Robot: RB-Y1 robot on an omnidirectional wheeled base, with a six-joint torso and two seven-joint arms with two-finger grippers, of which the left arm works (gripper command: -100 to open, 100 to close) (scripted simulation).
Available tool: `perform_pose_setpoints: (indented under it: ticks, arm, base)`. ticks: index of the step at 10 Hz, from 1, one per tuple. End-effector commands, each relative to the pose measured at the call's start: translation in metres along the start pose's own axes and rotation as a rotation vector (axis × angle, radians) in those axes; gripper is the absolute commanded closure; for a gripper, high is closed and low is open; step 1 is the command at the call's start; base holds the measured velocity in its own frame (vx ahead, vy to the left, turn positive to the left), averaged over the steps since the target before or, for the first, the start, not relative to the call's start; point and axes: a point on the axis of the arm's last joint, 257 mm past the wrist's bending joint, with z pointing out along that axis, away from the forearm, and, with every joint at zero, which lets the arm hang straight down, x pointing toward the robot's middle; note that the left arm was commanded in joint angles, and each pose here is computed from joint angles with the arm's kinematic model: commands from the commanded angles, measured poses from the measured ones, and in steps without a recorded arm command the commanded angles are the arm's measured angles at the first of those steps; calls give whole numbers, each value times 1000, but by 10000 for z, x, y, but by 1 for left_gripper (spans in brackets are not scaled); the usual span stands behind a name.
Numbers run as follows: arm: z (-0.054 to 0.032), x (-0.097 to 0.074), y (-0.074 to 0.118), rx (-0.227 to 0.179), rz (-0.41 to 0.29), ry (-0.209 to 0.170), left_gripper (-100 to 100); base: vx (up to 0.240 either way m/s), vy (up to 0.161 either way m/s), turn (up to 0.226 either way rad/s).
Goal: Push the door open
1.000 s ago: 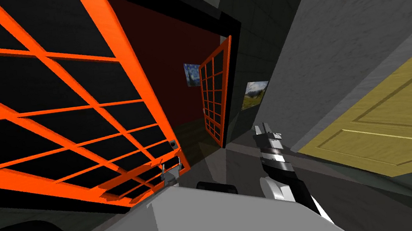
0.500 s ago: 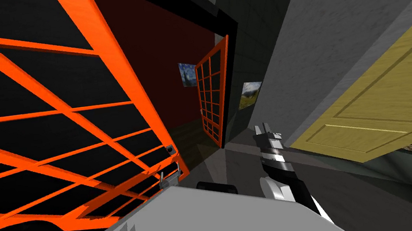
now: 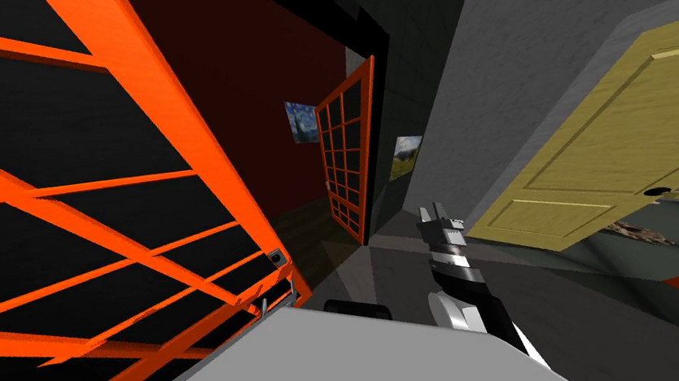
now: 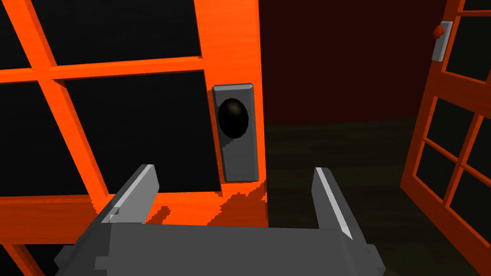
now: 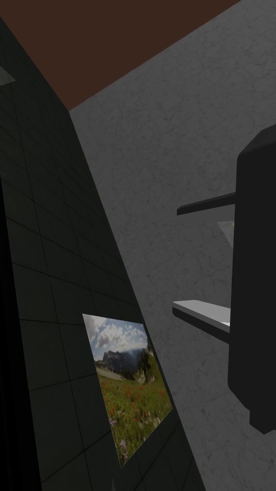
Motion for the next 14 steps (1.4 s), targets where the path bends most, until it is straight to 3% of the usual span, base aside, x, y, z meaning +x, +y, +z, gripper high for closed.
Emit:
perform_pose_setpoints:
  ticks: [1, 3, 5, 7, 14]
  arm:
    - [-63, -93, -66, 15, -17, -19, -100]
    - [-125, -157, -115, 29, -30, -35, -100]
    - [-245, -268, -203, 54, -53, -62, -100]
    - [-284, -301, -230, 62, -60, -71, -100]
    - [-108, -315, -217, 58, -52, -67, -100]
  base:
    - [48, 73, -105]
    - [36, 73, -76]
    - [42, 80, -144]
    - [30, 69, -56]
    - [108, 126, -7]
